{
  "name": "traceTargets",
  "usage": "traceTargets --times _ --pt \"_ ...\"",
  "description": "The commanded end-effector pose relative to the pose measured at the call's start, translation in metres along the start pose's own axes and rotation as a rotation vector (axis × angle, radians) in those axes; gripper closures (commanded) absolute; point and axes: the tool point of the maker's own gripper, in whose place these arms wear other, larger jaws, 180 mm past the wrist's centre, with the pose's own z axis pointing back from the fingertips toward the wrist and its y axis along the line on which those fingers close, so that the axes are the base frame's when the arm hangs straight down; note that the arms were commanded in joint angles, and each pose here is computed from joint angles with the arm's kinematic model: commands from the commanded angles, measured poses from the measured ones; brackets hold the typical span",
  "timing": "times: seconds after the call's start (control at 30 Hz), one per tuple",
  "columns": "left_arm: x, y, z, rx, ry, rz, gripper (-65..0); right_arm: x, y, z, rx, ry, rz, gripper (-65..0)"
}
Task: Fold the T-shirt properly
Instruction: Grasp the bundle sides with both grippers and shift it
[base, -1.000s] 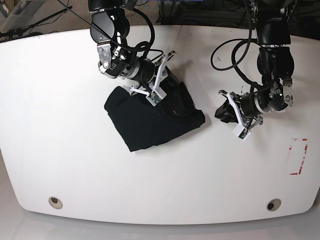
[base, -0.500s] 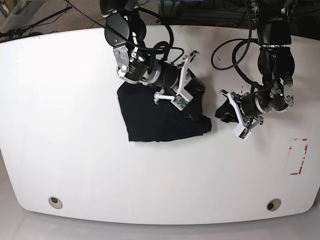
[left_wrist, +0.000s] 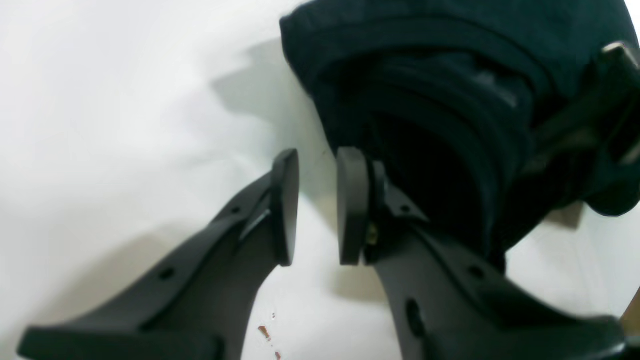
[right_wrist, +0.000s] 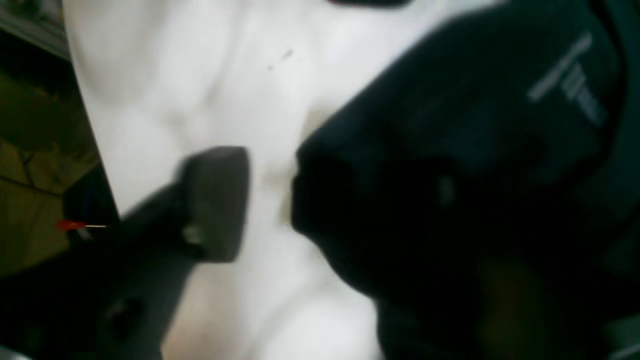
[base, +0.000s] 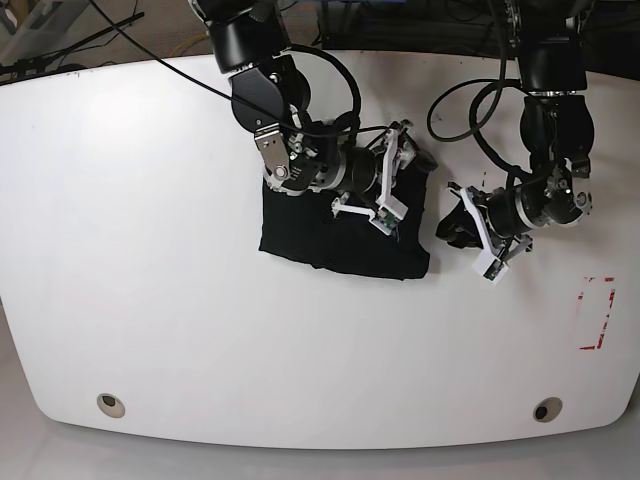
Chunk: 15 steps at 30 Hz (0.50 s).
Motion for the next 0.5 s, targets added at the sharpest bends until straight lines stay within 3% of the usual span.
traceTargets --times 0.0,0.2,0.3,0.47 --pt "0.021 0.012 0.012 0.023 -0.049 -0.042 -12.1 0.034 -0.002 0.017 -0.015 -0.103 0.063 -47.1" --pt "0.041 0.023 0.019 0.052 -0.073 -0.076 -12.1 0.049 -0.006 0.053 0.019 -0.217 0.041 -47.1" --pt "0.052 0.028 0.023 0.064 -0.086 -0.103 -12.1 0.061 -0.035 0.080 -0.011 -0.305 -0.030 -47.1" --pt "0.075 0.004 0.020 0.028 -0.106 -0.211 -12.1 0.055 -0.082 0.114 -0.080 -0.343 -0.101 -42.5"
